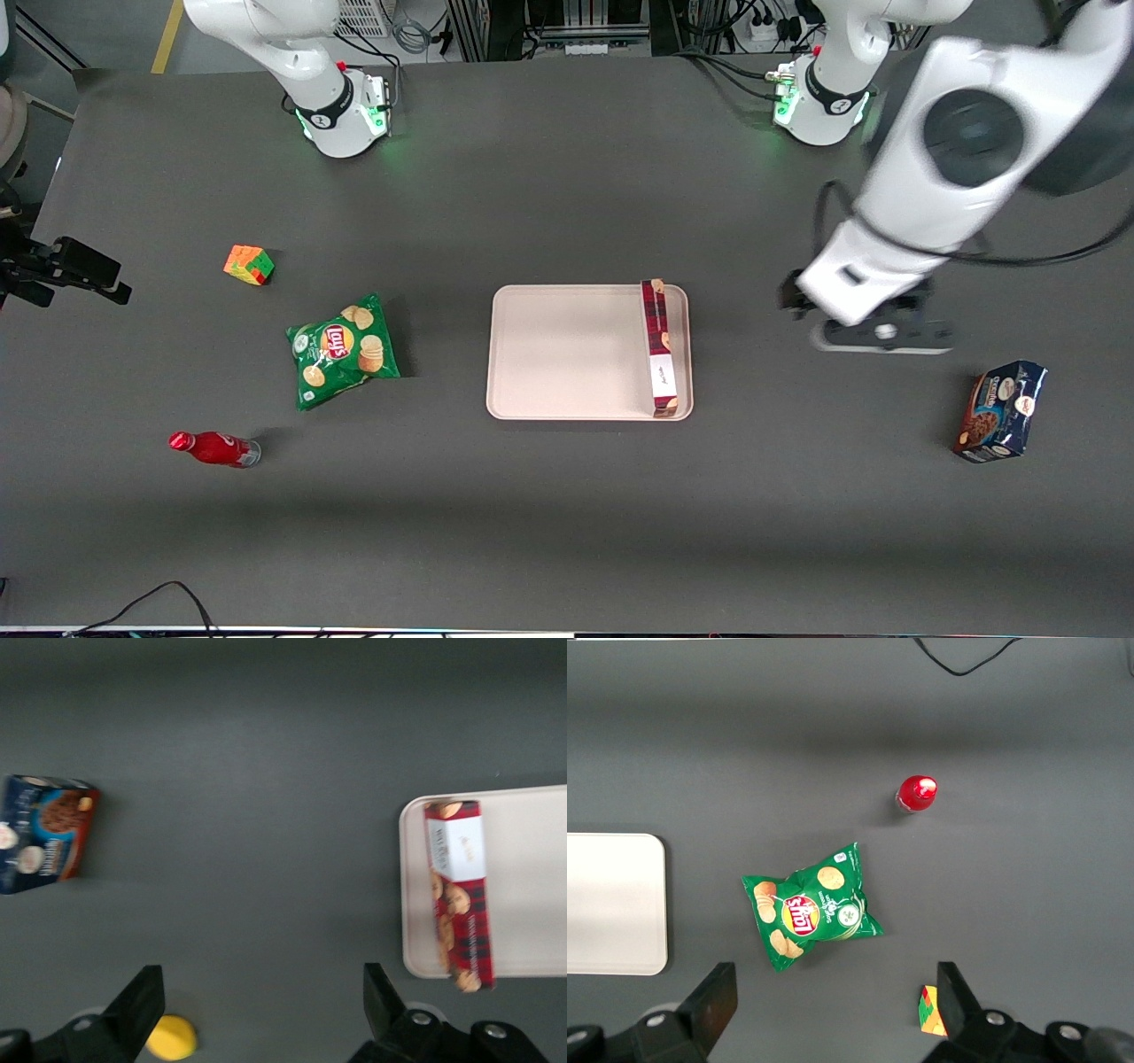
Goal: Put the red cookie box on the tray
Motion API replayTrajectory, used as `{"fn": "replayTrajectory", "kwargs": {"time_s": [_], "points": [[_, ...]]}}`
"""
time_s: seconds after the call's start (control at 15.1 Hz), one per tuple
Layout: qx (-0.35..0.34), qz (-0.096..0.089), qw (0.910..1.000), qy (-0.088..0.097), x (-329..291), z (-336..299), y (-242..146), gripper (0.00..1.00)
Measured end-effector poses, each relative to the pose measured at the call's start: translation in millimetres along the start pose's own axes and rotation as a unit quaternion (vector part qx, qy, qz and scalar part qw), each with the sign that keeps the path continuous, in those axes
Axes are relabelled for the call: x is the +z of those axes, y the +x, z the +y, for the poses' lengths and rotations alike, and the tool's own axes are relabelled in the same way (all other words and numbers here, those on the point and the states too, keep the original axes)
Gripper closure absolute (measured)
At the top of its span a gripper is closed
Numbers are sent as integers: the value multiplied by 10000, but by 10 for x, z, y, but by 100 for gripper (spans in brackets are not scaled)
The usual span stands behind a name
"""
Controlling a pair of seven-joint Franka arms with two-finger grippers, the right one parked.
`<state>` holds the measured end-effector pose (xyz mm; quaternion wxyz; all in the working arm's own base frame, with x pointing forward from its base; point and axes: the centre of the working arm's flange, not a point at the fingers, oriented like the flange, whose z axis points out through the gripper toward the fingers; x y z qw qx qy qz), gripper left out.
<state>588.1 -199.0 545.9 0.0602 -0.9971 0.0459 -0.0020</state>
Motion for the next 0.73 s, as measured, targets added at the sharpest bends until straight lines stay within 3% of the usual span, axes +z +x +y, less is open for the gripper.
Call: {"fn": "replayTrajectory", "kwargs": {"time_s": [0.26,0.46,0.73], "points": [[151,118,9992,-348,-534,-1130,-98,0],[-22,213,9989,-405,-820,-1699,-324,0],[-41,340,9985,-431,-1024,-1969,-532,2]]}}
